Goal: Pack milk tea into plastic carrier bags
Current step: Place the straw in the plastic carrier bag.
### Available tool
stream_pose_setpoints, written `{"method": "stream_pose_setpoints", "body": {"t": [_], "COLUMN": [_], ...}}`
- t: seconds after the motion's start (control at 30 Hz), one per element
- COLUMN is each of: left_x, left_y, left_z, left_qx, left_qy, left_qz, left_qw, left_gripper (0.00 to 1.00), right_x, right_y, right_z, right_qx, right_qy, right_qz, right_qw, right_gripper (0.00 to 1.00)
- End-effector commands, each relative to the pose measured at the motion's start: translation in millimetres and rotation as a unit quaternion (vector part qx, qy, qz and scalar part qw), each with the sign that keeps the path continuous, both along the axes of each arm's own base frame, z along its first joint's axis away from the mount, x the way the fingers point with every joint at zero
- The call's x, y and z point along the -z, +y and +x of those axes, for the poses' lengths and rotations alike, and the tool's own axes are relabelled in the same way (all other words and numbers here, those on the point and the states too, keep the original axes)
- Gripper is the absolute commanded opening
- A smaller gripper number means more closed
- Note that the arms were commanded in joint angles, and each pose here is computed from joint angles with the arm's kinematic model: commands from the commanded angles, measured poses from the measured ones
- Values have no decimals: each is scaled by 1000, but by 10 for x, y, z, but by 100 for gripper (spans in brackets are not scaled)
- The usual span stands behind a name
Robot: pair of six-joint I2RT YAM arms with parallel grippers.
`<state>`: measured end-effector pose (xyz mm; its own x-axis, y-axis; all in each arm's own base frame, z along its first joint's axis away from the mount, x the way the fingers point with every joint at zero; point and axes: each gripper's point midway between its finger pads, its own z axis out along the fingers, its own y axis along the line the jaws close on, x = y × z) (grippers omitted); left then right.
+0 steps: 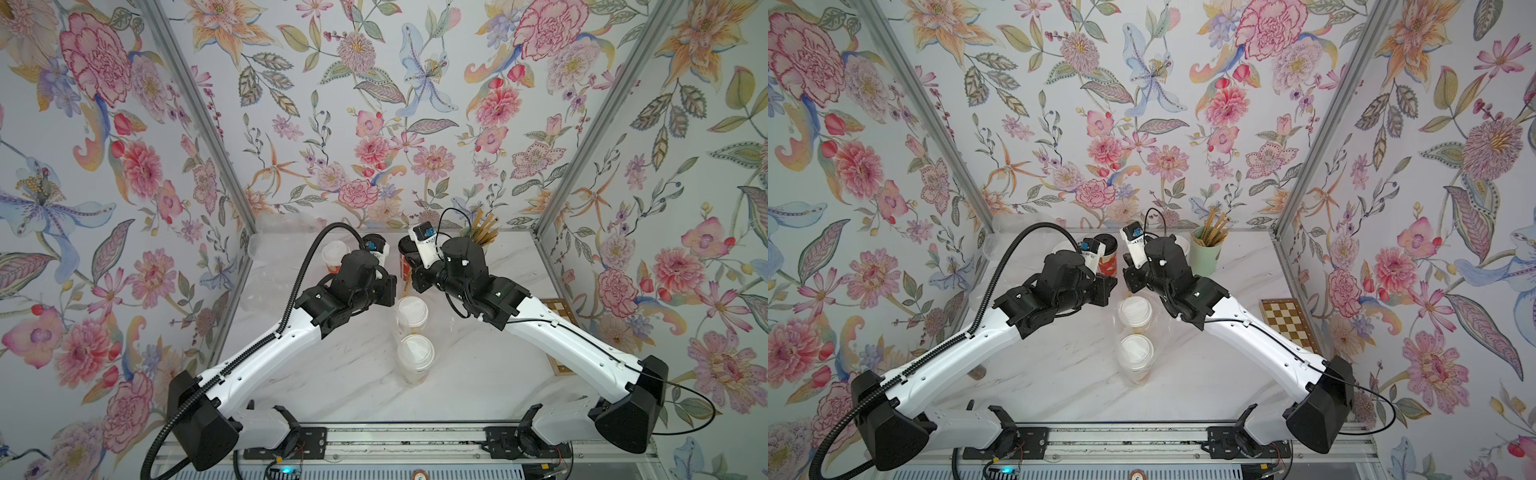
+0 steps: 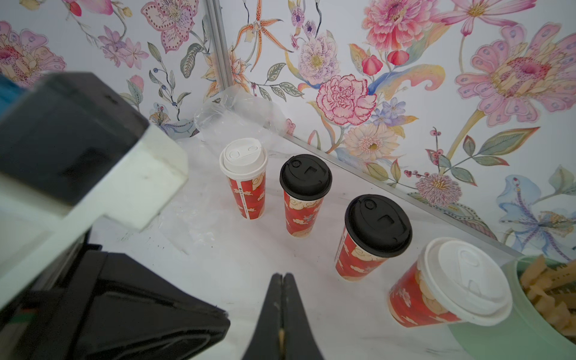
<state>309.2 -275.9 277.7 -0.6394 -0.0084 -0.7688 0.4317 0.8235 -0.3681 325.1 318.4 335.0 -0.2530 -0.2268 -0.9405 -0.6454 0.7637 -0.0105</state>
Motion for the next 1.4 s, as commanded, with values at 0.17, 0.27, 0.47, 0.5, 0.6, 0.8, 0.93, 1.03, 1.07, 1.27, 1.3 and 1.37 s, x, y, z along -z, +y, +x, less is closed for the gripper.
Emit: {"method": "stream_pose_setpoints", "body": {"t": [0.17,0.27,0.47,0.5,0.6,0.8,0.93,1.03,1.07,1.27,1.3,1.37], "left_x": [-75,-73,-76,-74,-74,-50,-45,-43,-35,-38,-47,-37], "left_y": [69,68,77,81,91,118,135,142,149,141,140,150], "left_z": [0,-5,-14,-12,-14,-34,-49,-60,-63,-73,-77,-83], "left_qx": [-10,-10,-10,-10,-11,-9,-8,-8,-9,-7,-7,-7], "left_qy": [-8,-7,-7,-7,-7,-3,-3,-3,-2,-3,-4,-4], "left_qz": [-19,-20,-22,-21,-21,-6,-4,-4,-4,-8,-10,-9], "left_qw": [1000,1000,1000,1000,1000,1000,1000,1000,1000,1000,1000,1000], "left_gripper": [7,7,7,8,12,27,30,32,33,36,36,37], "right_x": [464,677,996,1027,964,377,30,-124,-158,-29,28,106], "right_y": [133,162,170,148,100,-10,-188,-450,-549,-1212,-1344,-1587], "right_z": [-9,6,51,69,102,102,164,337,412,1001,1113,1300], "right_qx": [-25,-29,-31,-27,-18,-23,-22,5,18,110,128,160], "right_qy": [11,30,61,66,71,56,48,40,36,52,61,77], "right_qz": [-7,-8,-7,-7,2,34,62,70,70,19,15,16], "right_qw": [1000,999,998,997,997,998,997,997,997,992,990,984], "right_gripper": [4,6,8,8,15,38,44,45,45,43,43,41]}}
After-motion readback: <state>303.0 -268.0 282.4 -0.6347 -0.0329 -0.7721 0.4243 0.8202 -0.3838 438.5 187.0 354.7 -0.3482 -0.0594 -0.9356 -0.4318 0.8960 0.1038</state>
